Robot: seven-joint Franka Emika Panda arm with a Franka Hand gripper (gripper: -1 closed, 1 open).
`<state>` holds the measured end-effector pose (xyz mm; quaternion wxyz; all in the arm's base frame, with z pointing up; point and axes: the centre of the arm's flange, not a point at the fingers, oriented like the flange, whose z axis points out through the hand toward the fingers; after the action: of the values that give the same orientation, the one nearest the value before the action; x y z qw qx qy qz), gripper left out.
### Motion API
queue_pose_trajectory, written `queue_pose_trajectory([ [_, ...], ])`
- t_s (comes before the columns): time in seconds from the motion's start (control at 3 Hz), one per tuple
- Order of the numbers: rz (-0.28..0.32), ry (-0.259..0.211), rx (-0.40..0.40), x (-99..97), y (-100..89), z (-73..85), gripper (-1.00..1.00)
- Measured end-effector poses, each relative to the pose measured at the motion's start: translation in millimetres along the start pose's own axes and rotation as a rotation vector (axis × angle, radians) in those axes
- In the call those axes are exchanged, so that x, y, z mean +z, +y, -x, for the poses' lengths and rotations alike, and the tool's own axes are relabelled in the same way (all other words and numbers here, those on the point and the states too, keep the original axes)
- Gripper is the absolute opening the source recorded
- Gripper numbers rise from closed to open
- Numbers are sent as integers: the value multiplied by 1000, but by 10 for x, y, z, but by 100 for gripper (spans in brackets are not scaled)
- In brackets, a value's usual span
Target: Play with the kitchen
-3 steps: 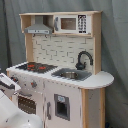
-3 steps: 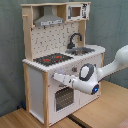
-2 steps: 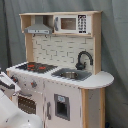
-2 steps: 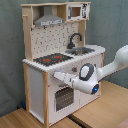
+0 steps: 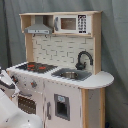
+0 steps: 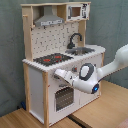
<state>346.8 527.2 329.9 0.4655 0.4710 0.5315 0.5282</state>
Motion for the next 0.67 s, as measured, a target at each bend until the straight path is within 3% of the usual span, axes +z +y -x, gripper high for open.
queue_pose_trajectory([
  [0.67, -10, 1, 209, 6, 7, 11, -100],
])
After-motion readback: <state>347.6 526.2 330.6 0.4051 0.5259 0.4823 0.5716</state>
